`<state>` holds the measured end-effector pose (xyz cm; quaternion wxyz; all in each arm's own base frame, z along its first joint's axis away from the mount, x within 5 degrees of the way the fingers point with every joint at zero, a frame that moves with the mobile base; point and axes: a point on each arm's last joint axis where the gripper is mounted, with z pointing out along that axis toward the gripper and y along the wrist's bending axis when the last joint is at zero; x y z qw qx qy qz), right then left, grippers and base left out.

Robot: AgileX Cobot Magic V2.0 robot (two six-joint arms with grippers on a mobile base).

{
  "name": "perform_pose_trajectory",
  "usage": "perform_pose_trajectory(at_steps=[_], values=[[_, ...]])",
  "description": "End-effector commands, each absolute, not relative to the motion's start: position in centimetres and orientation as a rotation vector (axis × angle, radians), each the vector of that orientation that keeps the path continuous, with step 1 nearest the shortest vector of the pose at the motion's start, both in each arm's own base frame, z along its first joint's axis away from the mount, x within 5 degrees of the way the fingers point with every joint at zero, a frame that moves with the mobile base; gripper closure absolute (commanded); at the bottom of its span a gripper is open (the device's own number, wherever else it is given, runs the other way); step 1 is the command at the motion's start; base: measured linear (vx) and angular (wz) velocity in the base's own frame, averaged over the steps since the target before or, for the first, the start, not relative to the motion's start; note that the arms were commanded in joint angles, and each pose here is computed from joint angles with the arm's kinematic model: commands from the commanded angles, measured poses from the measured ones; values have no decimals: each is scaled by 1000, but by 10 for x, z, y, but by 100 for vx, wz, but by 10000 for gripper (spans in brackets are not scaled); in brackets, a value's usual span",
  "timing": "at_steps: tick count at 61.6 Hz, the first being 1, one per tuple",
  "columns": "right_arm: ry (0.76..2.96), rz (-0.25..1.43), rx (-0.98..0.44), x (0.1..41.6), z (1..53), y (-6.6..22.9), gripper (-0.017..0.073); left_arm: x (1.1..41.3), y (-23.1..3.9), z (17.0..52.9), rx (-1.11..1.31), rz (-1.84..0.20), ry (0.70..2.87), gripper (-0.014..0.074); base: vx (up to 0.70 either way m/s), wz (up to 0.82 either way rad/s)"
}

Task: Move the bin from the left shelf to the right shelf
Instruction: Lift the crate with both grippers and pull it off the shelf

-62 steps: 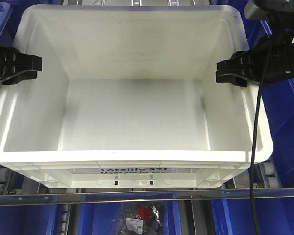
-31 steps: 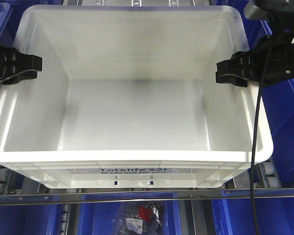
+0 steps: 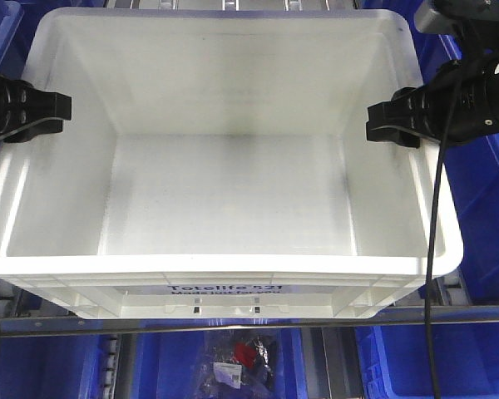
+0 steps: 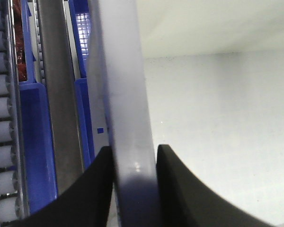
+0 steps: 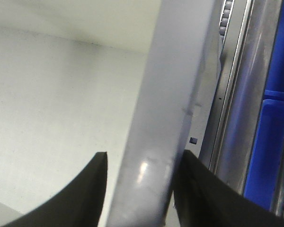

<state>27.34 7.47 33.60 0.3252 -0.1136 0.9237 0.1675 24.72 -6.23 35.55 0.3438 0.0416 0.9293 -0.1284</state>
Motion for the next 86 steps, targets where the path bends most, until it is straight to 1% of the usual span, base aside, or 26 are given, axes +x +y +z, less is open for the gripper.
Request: perform_pose_trajectory(at_steps=[1,86], values=[[2273,425,-321,269,364,73,564,245,-63,387,106,-369,2206,601,-9,-4],[2274,425,-322,269,364,73,564,245,-63,387,106,-369,2206,601,-14,-6]])
